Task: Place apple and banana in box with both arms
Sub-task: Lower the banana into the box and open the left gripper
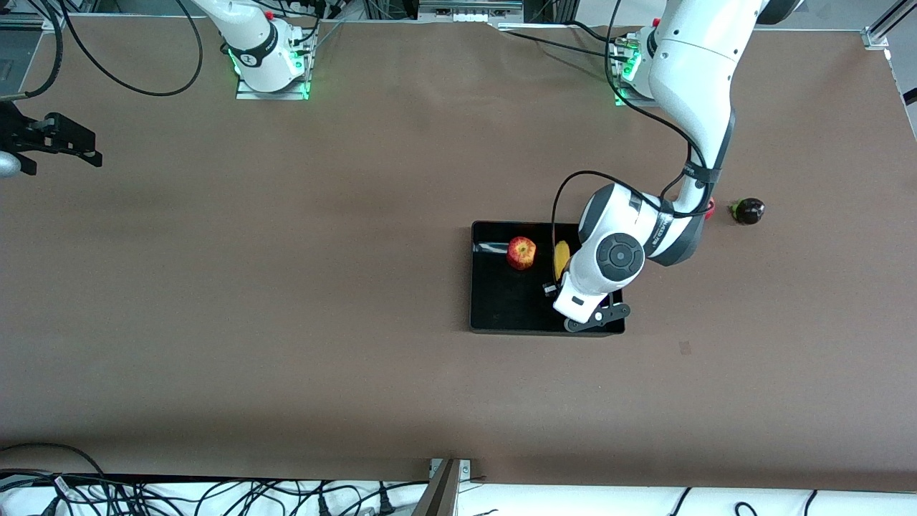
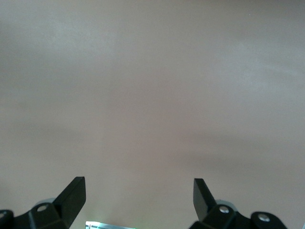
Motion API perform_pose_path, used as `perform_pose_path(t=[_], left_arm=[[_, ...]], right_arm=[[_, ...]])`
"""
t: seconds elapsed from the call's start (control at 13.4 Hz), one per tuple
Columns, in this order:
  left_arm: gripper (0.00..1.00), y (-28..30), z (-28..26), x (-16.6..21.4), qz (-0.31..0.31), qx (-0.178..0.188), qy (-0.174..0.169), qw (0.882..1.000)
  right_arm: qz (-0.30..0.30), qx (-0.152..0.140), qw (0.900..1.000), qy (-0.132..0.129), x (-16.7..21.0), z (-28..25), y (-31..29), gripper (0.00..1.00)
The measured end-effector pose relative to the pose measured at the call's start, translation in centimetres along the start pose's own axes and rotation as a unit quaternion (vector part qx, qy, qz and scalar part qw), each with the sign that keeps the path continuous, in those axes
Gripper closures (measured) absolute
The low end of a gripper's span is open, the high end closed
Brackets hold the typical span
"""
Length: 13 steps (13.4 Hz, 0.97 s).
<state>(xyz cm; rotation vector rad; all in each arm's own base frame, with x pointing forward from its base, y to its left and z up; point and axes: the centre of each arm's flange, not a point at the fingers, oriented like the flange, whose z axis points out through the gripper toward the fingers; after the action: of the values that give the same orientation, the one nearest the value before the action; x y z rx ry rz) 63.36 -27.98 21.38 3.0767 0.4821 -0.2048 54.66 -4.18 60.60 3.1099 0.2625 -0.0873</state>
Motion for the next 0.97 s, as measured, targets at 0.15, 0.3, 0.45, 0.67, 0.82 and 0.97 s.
perform_pose_path(t=[0.15, 0.3, 0.45, 0.67, 0.82, 0.97], left_arm=[[0.66, 0.1, 0.7, 0.3, -0.002, -0.005, 0.008, 1.000], [0.66, 0.1, 1.3, 0.3, -0.002, -0.004, 0.008, 1.000], [0.66, 0.0, 1.7, 0.3, -0.003, -0.002, 0.006, 1.000], [0.66, 0.0, 2.2, 0.4, -0.003, -0.001, 0.004, 1.000], [0.66, 0.0, 2.3, 0.4, -0.003, -0.002, 0.006, 1.000], [0.66, 0.0, 2.3, 0.4, -0.002, -0.002, 0.007, 1.000]], right_arm=[[0.000, 0.000, 1.000, 0.000, 0.0, 0.0, 0.0, 0.00], [0.000, 0.000, 1.000, 0.000, 0.0, 0.0, 0.0, 0.00], [0.000, 0.000, 1.000, 0.000, 0.0, 0.0, 0.0, 0.00], [0.000, 0.000, 1.000, 0.000, 0.0, 0.0, 0.0, 0.00], [0.000, 0.000, 1.000, 0.000, 0.0, 0.0, 0.0, 0.00], [0.000, 0.000, 1.000, 0.000, 0.0, 0.0, 0.0, 0.00]])
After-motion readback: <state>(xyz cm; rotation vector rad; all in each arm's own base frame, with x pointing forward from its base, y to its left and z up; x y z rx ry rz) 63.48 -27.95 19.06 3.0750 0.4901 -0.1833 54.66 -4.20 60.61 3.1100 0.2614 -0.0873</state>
